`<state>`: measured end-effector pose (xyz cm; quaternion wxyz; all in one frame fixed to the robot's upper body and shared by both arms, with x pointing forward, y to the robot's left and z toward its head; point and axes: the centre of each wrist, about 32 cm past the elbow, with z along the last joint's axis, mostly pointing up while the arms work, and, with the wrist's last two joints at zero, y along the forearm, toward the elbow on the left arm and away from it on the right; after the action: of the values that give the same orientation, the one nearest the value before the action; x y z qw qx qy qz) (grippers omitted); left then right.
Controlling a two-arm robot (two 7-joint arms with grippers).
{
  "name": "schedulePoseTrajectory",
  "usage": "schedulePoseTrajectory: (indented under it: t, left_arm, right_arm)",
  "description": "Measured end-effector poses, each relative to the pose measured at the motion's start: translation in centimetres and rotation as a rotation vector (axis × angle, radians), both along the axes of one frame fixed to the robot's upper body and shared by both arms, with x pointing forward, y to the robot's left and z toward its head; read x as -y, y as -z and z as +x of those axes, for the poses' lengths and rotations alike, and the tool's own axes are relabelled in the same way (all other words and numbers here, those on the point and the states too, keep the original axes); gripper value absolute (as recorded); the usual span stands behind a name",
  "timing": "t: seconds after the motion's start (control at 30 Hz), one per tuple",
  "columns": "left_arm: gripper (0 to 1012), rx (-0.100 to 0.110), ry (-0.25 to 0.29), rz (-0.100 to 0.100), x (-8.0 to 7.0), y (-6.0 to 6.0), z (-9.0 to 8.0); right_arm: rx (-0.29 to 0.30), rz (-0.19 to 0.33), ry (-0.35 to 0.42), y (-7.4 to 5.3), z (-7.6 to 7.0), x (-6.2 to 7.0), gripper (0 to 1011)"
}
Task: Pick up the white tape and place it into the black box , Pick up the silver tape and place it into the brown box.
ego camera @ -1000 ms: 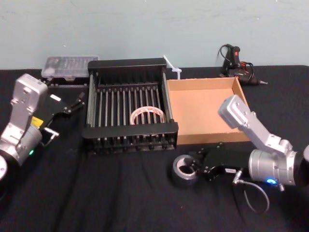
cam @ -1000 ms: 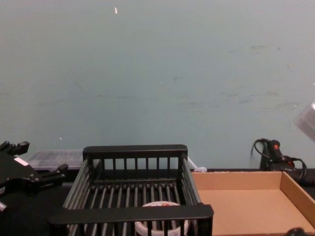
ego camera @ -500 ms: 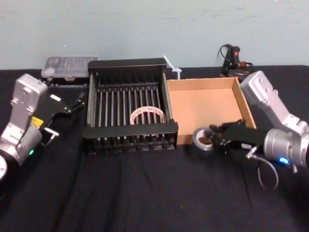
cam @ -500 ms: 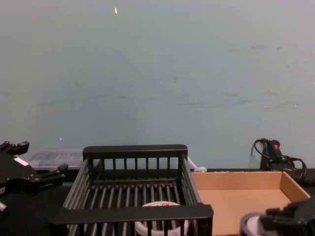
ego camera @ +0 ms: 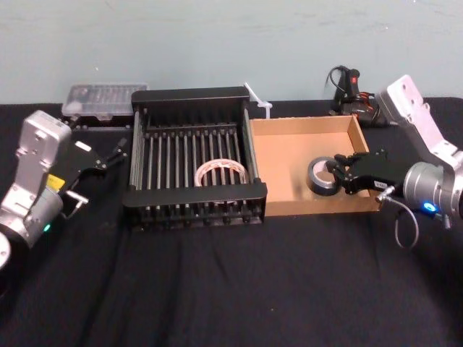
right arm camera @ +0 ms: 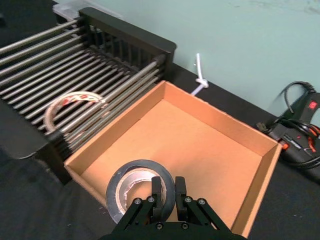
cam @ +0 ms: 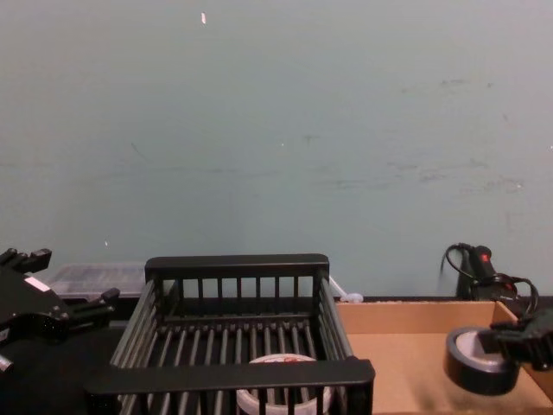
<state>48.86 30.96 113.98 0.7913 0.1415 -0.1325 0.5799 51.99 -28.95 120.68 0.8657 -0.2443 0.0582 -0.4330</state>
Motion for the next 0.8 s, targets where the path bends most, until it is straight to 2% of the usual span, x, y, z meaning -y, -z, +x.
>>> schedulePoseTrajectory:
  t: [0.4,0.8]
  left_arm:
    - [1001,0.000,0.000,0.000,0.0,0.0,0.0]
    - [1001,0.000,0.000,0.000,0.0,0.0,0.0]
  right_arm:
    - [-0.002,-0.013,0.043,0.1,2.5,-0.1,160]
    - [0.001,-0.004,0.054,0.2,2.9,-0.2,161]
